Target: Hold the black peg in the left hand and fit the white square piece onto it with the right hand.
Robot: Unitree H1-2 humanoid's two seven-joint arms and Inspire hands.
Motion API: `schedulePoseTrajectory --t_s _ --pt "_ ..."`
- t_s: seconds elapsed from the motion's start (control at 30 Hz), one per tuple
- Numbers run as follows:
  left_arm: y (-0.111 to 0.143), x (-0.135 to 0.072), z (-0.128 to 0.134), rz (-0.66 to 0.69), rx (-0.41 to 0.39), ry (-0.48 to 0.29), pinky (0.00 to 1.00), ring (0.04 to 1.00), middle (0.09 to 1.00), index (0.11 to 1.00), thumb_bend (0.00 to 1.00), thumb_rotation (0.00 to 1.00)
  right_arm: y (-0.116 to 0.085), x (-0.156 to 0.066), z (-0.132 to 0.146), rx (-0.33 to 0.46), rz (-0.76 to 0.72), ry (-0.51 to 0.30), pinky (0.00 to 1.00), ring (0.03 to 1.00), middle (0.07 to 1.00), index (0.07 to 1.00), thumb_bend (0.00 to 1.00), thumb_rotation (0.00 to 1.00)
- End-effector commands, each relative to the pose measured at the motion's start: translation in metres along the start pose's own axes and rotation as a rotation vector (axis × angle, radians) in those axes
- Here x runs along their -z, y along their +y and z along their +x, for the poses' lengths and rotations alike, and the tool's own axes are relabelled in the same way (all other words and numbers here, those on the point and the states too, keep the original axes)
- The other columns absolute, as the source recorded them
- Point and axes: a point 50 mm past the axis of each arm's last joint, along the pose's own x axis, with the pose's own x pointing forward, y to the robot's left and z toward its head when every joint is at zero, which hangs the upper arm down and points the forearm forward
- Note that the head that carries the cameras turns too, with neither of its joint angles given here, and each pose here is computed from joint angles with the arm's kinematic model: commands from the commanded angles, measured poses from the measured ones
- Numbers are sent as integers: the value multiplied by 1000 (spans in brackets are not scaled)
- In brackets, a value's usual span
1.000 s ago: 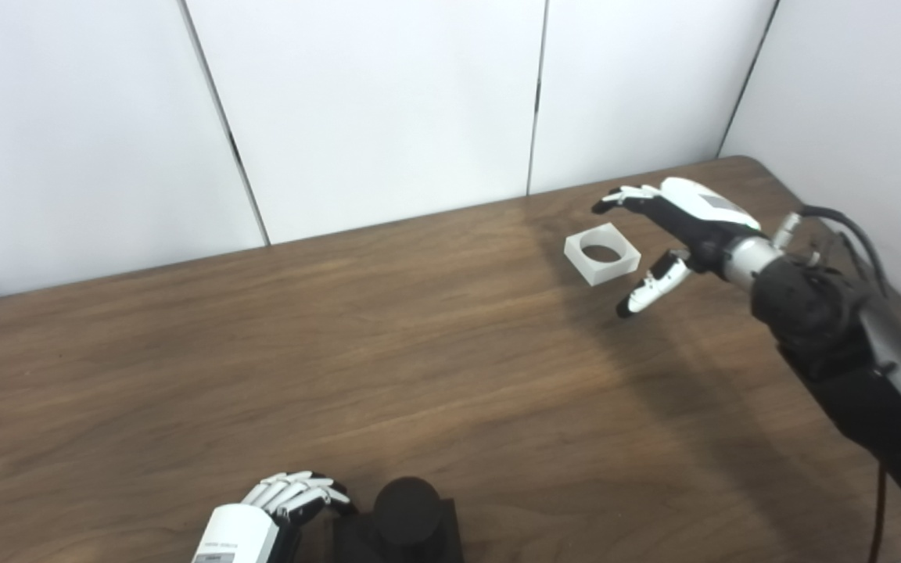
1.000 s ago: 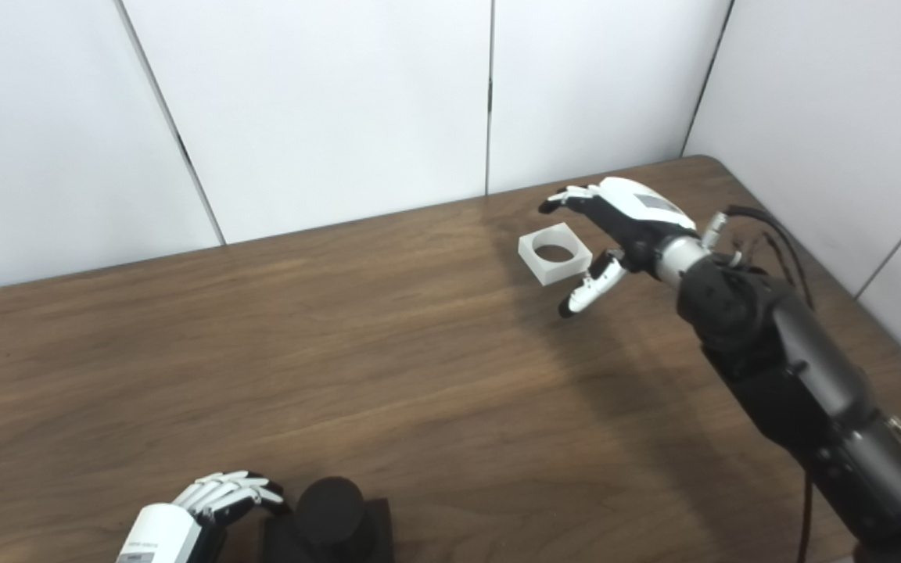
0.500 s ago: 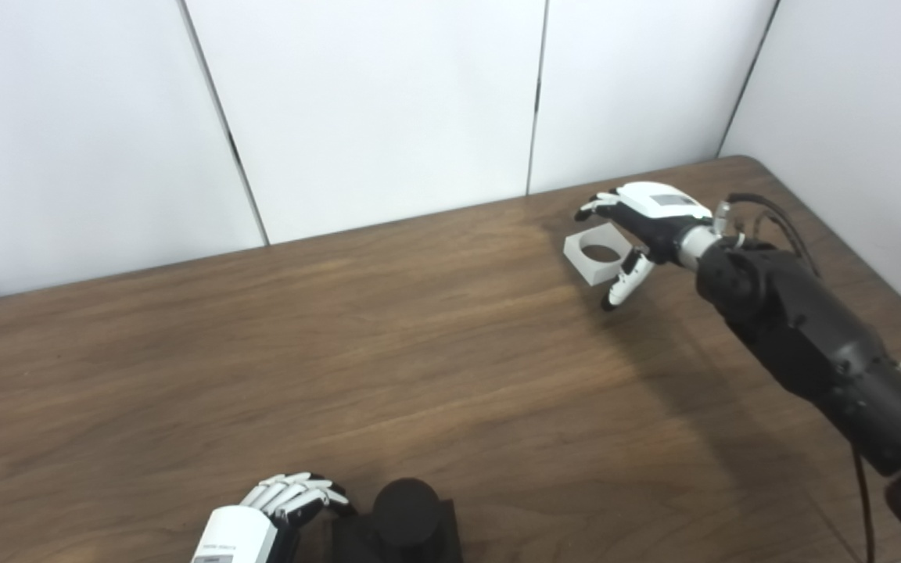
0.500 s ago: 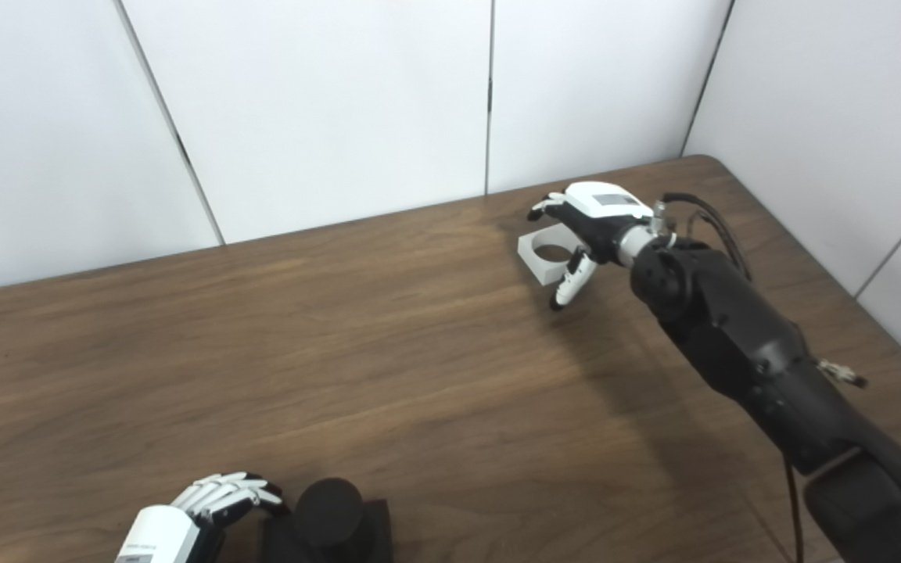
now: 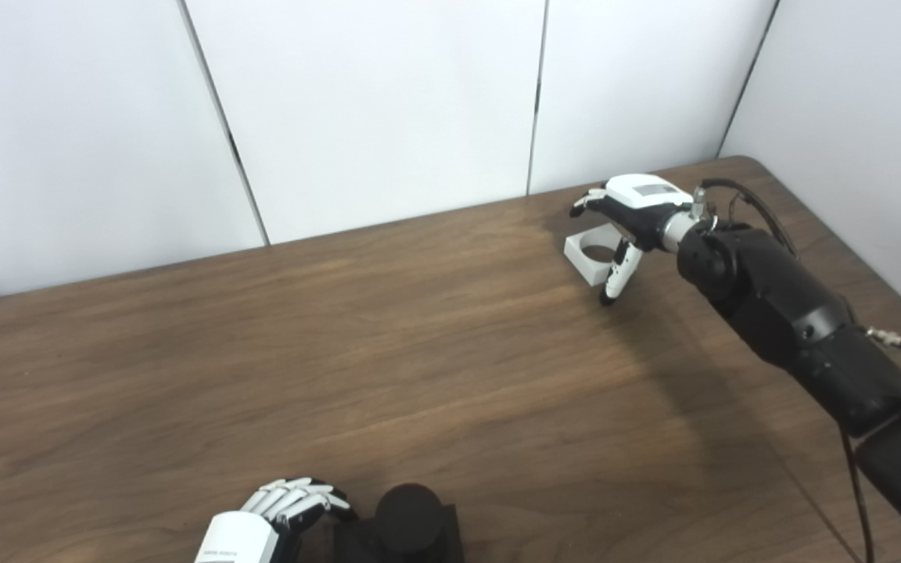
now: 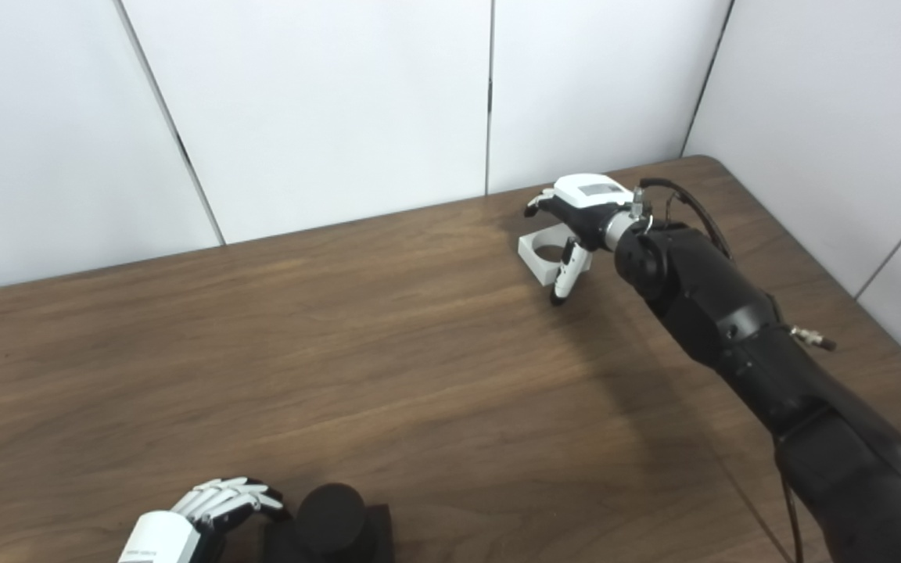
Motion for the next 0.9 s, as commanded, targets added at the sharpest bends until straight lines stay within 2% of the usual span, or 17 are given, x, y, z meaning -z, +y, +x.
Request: schedulePoseTrajectory --t_s 0.0,0.23,0.53,0.57,0.63,0.87 --pt "-6 0 -7 7 62 20 774 762 708 487 517 45 -33 6 2 91 -57 -1 976 997 940 834 868 148" --pt "-6 -2 -6 6 52 18 770 760 707 487 517 45 -40 10 5 73 -79 17 973 1000 935 784 857 150" --pt "-5 -3 -6 -1 45 26 767 756 708 487 517 45 -44 11 11 34 -174 25 909 973 881 637 831 124" --pt "-5 -3 -6 -2 44 26 767 756 708 487 517 45 -44 11 12 31 -175 26 900 961 867 551 650 132" --pt "-5 -3 -6 -1 42 27 764 757 708 487 517 45 -43 11 14 22 -185 26 888 948 849 505 557 134" --pt "-3 -5 -5 4 44 25 762 758 710 487 517 45 -38 13 18 21 -208 12 859 894 783 486 523 127"
